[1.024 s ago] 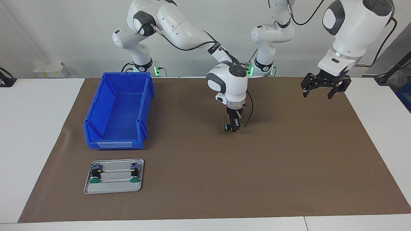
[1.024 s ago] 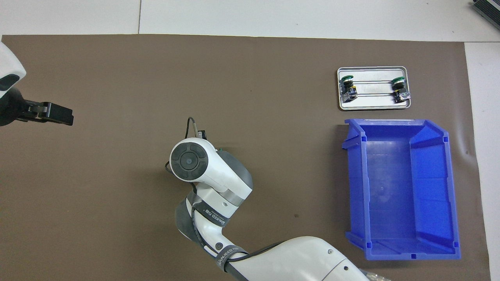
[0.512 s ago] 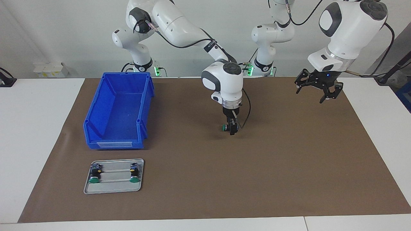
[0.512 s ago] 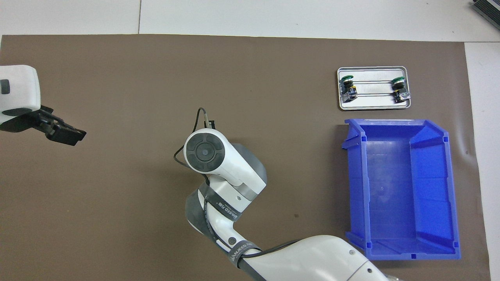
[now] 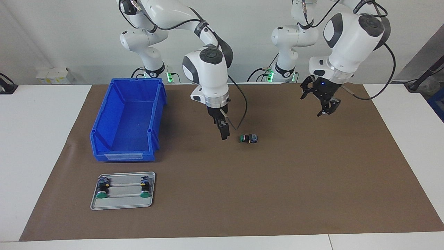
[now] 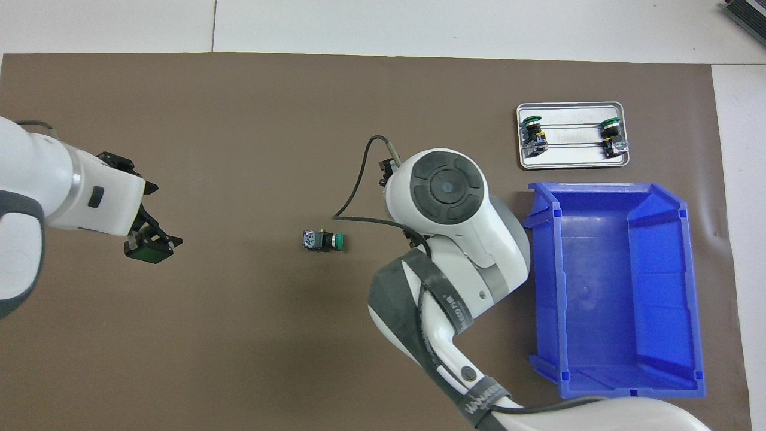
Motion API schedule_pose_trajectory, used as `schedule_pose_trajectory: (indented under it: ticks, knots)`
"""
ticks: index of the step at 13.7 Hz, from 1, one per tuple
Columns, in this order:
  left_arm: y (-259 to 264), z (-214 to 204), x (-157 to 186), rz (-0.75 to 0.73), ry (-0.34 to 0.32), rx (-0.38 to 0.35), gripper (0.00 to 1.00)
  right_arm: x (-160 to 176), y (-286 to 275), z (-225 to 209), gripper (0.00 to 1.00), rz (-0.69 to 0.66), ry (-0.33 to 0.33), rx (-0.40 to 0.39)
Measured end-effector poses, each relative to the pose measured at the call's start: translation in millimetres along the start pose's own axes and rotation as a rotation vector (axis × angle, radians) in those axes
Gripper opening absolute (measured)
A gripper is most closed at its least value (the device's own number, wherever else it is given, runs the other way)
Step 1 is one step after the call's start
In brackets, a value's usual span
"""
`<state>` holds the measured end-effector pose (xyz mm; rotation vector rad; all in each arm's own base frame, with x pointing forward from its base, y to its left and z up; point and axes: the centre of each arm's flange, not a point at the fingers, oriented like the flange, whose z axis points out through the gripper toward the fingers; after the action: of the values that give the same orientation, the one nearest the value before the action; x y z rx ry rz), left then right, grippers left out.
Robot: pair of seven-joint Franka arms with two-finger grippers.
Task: Place and press button with both arms
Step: 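Withdraw the right gripper to the bin while the left gripper reaches the button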
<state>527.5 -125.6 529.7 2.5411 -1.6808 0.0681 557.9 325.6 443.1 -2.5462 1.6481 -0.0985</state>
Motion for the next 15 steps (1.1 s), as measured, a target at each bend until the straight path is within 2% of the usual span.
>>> schedule_pose_trajectory:
  ticks: [6, 10, 13, 15]
  knots:
    - [26.3, 73.9, 68.9, 0.156, 0.029, 0.031, 1.0, 143.5, 51.2, -72.7, 0.99, -0.409, 0.022, -0.05]
    - [30.3, 101.3, 96.9, 0.254, 0.058, 0.062, 1.0, 227.4, 85.9, -109.4, 1.0, -0.695, 0.03, -0.061]
    - [42.3, 125.4, 115.4, 0.31, 0.05, 0.046, 1.0, 275.0, 104.5, -129.2, 1.0, -0.877, 0.02, -0.08]
    - [51.6, 146.9, 128.5, 0.334, 0.042, 0.029, 1.0, 286.6, 108.7, -148.4, 1.0, -0.948, 0.01, -0.091]
